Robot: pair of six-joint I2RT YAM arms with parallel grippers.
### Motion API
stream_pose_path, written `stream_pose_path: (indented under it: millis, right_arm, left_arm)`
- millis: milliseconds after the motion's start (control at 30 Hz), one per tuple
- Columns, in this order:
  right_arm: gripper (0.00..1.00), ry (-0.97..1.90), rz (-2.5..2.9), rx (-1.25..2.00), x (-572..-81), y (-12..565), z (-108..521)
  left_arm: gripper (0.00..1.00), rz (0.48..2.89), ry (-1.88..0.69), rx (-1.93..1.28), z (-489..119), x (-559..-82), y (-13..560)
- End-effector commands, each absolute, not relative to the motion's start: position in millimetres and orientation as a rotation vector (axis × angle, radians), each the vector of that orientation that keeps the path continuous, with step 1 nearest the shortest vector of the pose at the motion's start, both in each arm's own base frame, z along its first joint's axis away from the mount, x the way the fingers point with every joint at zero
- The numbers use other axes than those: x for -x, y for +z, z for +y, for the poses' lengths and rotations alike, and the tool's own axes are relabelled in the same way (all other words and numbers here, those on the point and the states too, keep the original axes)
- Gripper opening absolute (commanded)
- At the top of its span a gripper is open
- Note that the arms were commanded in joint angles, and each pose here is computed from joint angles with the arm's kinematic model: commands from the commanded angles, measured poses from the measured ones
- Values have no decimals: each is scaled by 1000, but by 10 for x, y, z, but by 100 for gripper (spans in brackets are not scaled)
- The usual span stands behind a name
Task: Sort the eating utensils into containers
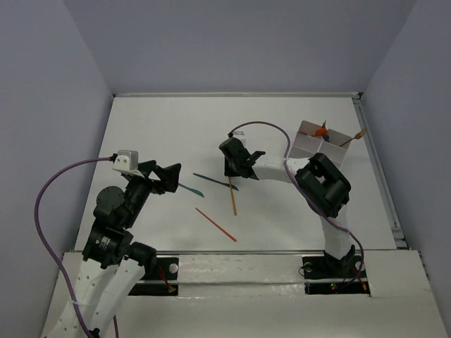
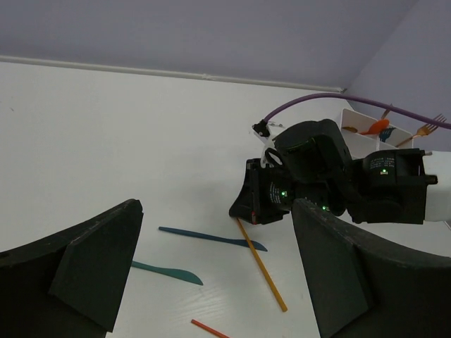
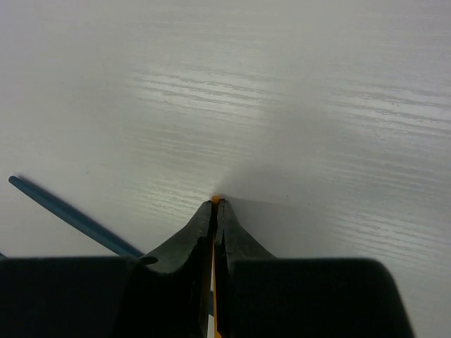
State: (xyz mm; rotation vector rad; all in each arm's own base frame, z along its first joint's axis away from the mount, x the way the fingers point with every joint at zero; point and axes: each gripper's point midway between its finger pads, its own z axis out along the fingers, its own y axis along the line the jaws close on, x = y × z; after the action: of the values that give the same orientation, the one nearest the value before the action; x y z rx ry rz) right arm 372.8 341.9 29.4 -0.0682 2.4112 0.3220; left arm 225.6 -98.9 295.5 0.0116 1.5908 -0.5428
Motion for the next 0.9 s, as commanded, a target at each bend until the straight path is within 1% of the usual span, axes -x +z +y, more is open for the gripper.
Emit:
stream_pose_path:
  millis: [0, 133, 233, 267, 333, 400, 433, 467, 500, 567, 667, 733, 867]
  right_arm:
    - [7, 355, 2340, 41, -3813, 587, 3522]
    - [7, 446, 2171, -20, -3949, 1197, 3497]
    - [7, 435, 2068, -81, -4036, 1550, 3254]
    - [7, 436, 1977, -116, -4062, 1830, 3103]
    - [7, 367, 1860, -188, -4127, 2163, 2671]
    - [7, 300, 1778, -261, -4200, 2356, 2245]
    - [7, 255, 1697, -293, -4238, 2545, 2033]
    - [7, 216, 1650, -323, -4168, 2631, 1785]
    - [7, 158, 1603, -377, -4217, 2709, 1476]
    - [7, 96, 1482, -443, -4213, 2941, 1084]
    - [7, 4, 1352, -514, -4143, 3136, 548]
    - [7, -75, 1277, -525, -4131, 3249, 304]
    - [7, -181, 1194, -489, -4165, 3379, 163]
  left_arm:
    - [99, 1488, -566, -18, -982, -2212, 3290]
    - [99, 1491, -566, -18, -983, -2215, 3282]
    - [99, 1489, -564, -15, -976, -2211, 3285]
    - [99, 1488, -564, -15, -975, -2208, 3289]
    - [99, 1489, -561, -15, -970, -2206, 3284]
    - [99, 1486, -562, -15, -969, -2203, 3291]
    - [99, 1486, -562, -15, -969, -2203, 3291]
    - [99, 1486, -562, -15, -969, -2203, 3291]
    - [99, 1485, -563, -16, -970, -2199, 3295]
    - [99, 1485, -563, -16, -970, -2199, 3295]
    - [99, 1484, -561, -14, -967, -2204, 3295]
    - [99, 1488, -561, -16, -971, -2210, 3288]
    - [99, 1494, -561, -15, -976, -2222, 3275]
